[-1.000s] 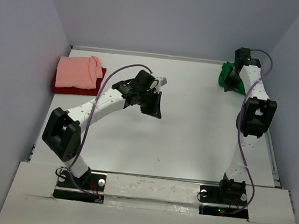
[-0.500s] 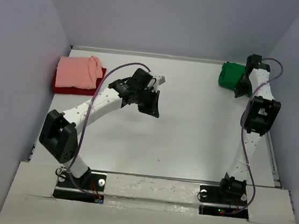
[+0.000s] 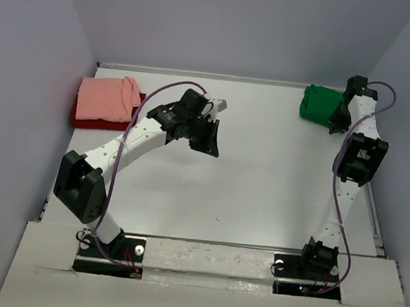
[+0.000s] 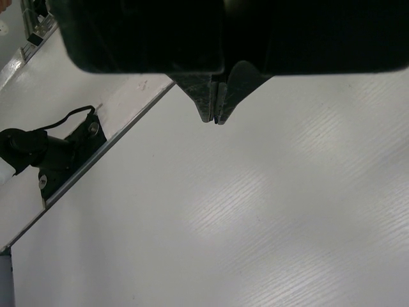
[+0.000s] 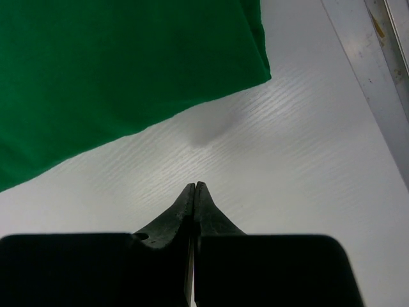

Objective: Fold and stack the t-shirts
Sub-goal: Neatly place the folded tshirt to the corner

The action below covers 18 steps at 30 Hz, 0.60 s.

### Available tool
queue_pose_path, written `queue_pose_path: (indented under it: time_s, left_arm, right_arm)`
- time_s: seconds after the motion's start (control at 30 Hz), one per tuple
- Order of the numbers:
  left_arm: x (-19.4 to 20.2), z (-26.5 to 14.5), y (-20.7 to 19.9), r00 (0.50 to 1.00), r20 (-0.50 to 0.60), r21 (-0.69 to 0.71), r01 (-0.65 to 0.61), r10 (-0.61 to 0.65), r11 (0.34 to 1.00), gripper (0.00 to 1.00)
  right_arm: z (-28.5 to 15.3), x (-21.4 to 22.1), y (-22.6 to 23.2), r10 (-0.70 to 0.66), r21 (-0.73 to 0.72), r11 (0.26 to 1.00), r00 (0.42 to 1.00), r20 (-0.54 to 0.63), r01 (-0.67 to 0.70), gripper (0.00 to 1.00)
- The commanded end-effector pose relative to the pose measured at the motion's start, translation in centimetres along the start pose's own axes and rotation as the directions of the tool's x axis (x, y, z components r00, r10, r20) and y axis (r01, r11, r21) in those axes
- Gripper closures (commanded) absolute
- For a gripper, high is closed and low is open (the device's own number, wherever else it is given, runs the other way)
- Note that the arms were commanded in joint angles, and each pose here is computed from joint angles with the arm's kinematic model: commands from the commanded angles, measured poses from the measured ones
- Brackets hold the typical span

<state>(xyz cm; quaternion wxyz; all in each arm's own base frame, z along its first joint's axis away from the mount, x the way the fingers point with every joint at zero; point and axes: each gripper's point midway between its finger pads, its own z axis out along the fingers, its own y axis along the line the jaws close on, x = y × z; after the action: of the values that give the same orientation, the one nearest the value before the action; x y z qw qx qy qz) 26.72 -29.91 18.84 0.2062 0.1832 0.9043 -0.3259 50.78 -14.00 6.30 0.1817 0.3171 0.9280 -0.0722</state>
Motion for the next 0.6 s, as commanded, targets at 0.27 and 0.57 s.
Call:
queue_pose_path:
  time_s: [0.27, 0.57]
  left_arm:
    - [-1.1, -1.9, 0.2, 1.000, 0.022, 0.005, -0.013, 0.013, 1.000, 0.98]
    - [-1.9, -1.8, 0.0, 1.000, 0.021, 0.014, -0.009, 0.009, 1.000, 0.98]
  right_arm:
    - [2.3, -3.9, -3.9, 0.051, 0.017, 0.998, 0.997, 0.055, -0.052, 1.00]
    - [3.5, -3.5, -3.5, 0.035, 0.002, 0.999, 0.999, 0.040, -0.035, 1.00]
